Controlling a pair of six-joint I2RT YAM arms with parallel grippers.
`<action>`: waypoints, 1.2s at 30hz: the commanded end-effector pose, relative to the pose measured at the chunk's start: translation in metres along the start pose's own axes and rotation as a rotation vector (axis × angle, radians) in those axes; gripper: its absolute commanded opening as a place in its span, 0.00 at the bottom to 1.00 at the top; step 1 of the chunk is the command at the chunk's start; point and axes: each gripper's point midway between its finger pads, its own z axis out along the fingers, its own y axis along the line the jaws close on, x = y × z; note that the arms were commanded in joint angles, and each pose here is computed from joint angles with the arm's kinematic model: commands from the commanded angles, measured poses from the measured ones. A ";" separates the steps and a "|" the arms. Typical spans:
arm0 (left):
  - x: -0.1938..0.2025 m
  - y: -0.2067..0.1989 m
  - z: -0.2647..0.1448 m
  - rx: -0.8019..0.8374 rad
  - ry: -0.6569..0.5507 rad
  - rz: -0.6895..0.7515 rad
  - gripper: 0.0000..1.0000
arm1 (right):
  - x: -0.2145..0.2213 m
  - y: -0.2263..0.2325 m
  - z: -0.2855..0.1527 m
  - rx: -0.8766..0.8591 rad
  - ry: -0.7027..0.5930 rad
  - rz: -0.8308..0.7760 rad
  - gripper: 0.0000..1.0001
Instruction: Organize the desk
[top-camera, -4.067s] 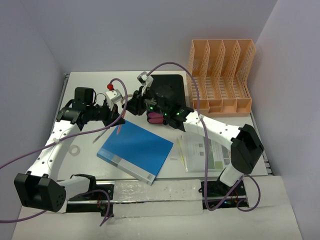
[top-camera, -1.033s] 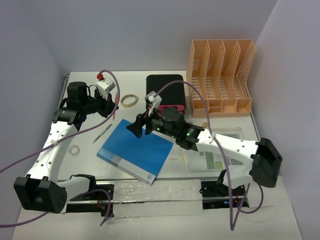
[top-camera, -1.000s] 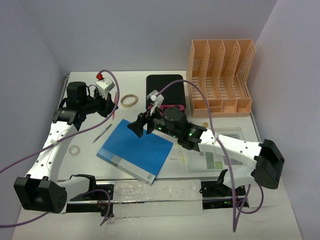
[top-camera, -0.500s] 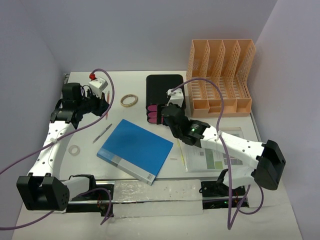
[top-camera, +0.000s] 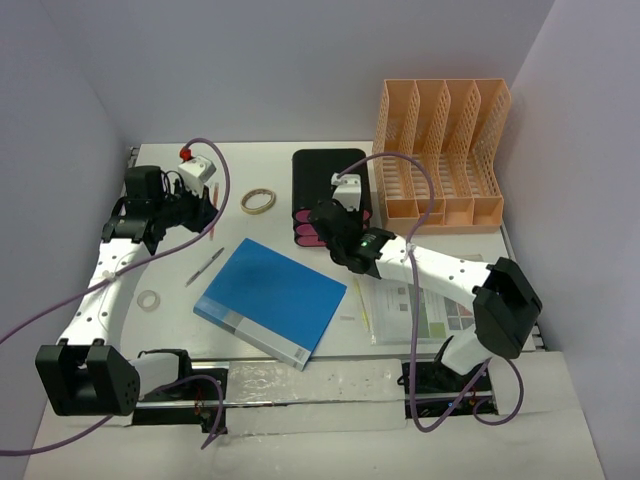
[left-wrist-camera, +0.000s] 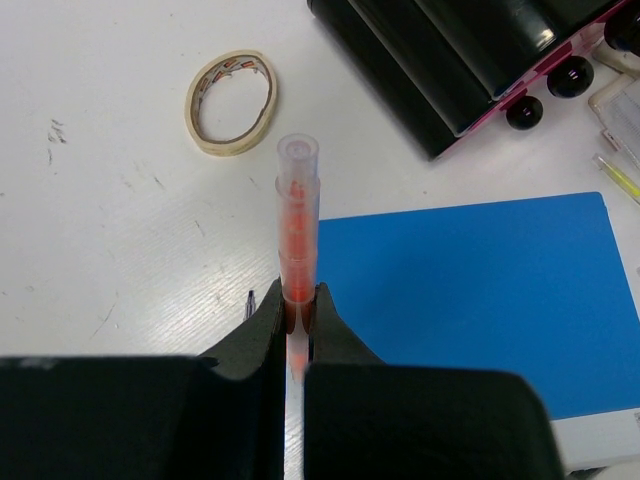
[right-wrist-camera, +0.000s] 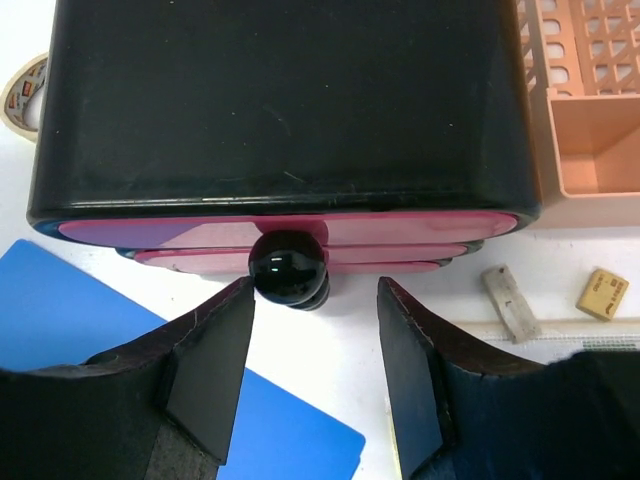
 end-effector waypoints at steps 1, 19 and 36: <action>-0.002 0.003 0.003 0.015 -0.023 0.024 0.00 | -0.024 0.012 0.004 -0.006 -0.058 0.069 0.59; 0.006 0.005 0.000 0.045 -0.017 0.031 0.00 | -0.022 0.018 0.019 0.043 -0.057 0.050 0.22; -0.001 0.000 -0.011 0.037 -0.032 0.041 0.00 | 0.017 0.029 -0.051 -0.132 0.018 0.087 0.07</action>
